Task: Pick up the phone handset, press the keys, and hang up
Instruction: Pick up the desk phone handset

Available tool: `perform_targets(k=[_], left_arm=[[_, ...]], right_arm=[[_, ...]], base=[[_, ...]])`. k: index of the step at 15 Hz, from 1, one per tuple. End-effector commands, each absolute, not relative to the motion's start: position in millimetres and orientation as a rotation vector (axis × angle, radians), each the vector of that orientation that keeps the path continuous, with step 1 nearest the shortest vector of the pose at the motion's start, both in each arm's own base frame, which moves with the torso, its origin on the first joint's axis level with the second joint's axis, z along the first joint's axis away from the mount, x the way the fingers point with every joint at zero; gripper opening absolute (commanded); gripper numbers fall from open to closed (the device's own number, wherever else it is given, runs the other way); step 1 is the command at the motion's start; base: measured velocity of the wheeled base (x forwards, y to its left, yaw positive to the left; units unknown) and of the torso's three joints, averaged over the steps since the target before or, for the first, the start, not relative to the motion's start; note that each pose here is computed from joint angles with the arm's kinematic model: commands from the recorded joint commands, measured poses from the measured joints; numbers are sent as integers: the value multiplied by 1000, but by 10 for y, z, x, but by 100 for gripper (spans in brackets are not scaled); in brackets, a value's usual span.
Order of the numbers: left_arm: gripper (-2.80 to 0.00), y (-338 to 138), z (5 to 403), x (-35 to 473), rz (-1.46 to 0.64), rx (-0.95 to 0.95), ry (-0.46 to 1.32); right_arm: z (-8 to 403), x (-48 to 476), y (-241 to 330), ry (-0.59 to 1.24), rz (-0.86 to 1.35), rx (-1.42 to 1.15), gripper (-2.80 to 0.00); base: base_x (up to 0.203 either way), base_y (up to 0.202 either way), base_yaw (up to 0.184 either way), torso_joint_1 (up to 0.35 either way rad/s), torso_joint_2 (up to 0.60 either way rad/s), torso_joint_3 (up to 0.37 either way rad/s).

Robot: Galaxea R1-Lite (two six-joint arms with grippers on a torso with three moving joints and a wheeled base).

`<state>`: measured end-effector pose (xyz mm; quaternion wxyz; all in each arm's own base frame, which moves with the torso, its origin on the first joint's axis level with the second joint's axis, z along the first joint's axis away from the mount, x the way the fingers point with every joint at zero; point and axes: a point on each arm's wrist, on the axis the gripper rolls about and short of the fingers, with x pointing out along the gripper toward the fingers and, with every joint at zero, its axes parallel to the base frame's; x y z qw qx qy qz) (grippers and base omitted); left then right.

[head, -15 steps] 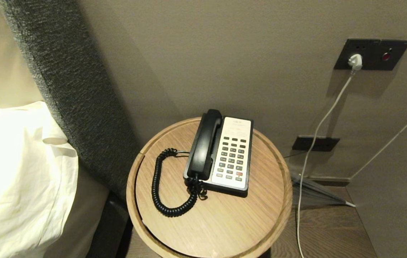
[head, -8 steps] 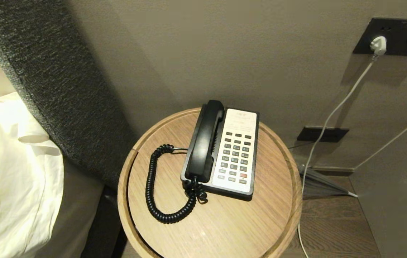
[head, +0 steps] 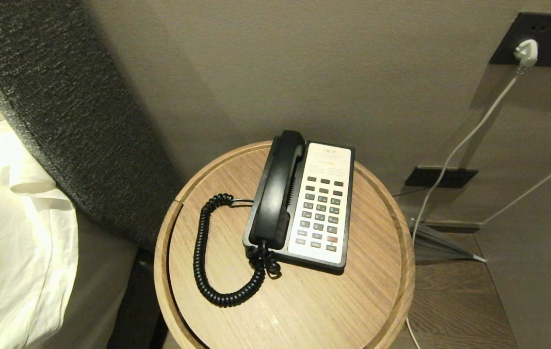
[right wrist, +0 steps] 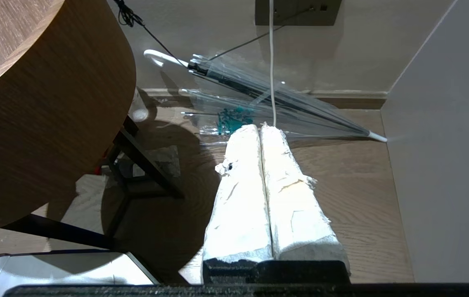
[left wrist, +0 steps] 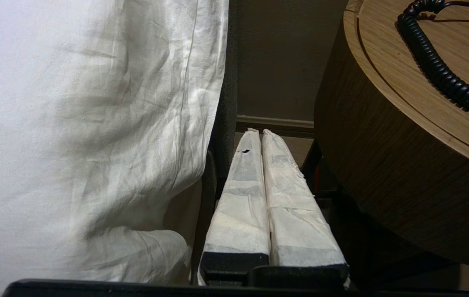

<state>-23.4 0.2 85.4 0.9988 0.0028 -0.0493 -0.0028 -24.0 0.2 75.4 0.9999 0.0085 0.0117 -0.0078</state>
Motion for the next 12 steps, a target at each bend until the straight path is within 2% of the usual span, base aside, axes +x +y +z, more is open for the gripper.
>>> perform_targets(k=[1,4,5,8,12], left_arm=[[-280,2,742,-201,-4,4,-57],[-280,1,807,-217,-9,4,-83],[-280,-1,963,-266,-24,3,-124],[-280,-27,1773,-458,-147,-19,-157],[-280,-71,2645,69,-323,-91,134]], right_arm=[[754,-239,2,24,-16,17,-280],[753,-240,2,23,-16,17,-280],[754,-239,2,24,-16,17,-280],[753,-240,2,23,-16,17,-280],[754,-240,2,23,-16,17,-280]], base=[[0,0,0,0,0,0],[0,0,0,0,0,0],[0,0,0,0,0,0],[0,0,0,0,0,0],[0,0,0,0,0,0]])
